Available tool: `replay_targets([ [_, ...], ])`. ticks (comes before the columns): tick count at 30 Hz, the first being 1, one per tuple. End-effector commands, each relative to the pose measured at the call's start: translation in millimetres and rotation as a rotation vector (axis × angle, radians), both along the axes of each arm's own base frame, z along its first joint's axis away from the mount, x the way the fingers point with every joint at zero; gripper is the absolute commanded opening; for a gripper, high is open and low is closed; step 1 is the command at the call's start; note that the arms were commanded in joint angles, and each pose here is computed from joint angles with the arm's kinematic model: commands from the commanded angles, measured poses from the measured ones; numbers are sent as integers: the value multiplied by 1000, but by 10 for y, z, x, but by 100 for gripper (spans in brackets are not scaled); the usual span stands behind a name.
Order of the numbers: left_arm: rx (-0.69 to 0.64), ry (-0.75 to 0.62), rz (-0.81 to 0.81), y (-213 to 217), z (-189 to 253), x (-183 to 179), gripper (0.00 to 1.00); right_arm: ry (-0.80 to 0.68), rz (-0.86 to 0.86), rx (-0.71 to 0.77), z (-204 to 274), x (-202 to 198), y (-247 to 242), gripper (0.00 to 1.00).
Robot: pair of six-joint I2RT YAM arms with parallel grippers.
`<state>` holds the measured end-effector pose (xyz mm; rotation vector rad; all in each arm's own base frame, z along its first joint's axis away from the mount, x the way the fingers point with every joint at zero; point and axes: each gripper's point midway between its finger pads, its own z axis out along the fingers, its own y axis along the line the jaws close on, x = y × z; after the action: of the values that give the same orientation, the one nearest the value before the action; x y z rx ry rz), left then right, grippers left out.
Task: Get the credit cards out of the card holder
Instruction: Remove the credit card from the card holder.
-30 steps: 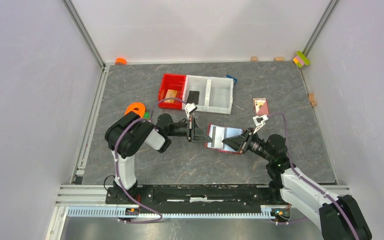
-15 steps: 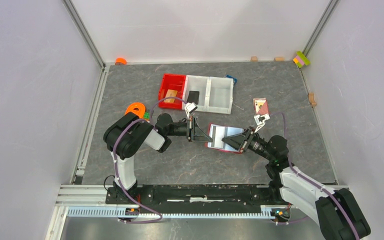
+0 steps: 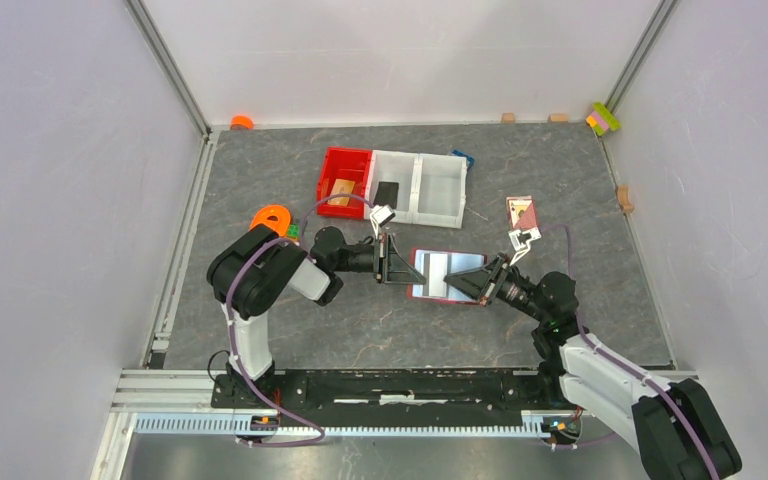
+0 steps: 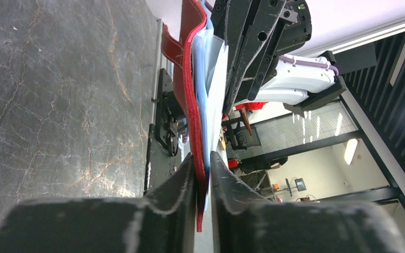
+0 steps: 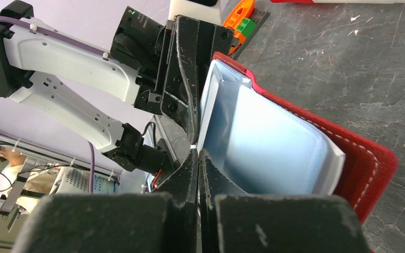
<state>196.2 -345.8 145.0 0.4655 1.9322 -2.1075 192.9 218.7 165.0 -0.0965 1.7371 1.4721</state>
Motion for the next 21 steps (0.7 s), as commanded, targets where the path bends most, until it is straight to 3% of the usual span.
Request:
replay_targets([
  [1, -51, -76, 10, 38, 186, -3, 14, -46, 5, -9, 69, -11, 6, 0],
  [5, -52, -79, 13, 49, 190, 1, 8, -31, -27, -57, -16, 46, -35, 0],
  [15, -52, -80, 13, 52, 197, -8, 16, -38, -55, -53, -13, 64, -85, 0],
  [17, -54, -84, 11, 50, 205, -10, 10, -43, -33, -35, 20, 35, -62, 1],
  [21, -54, -86, 6, 42, 207, -20, 2, -36, 1, -28, 23, 7, -26, 20],
])
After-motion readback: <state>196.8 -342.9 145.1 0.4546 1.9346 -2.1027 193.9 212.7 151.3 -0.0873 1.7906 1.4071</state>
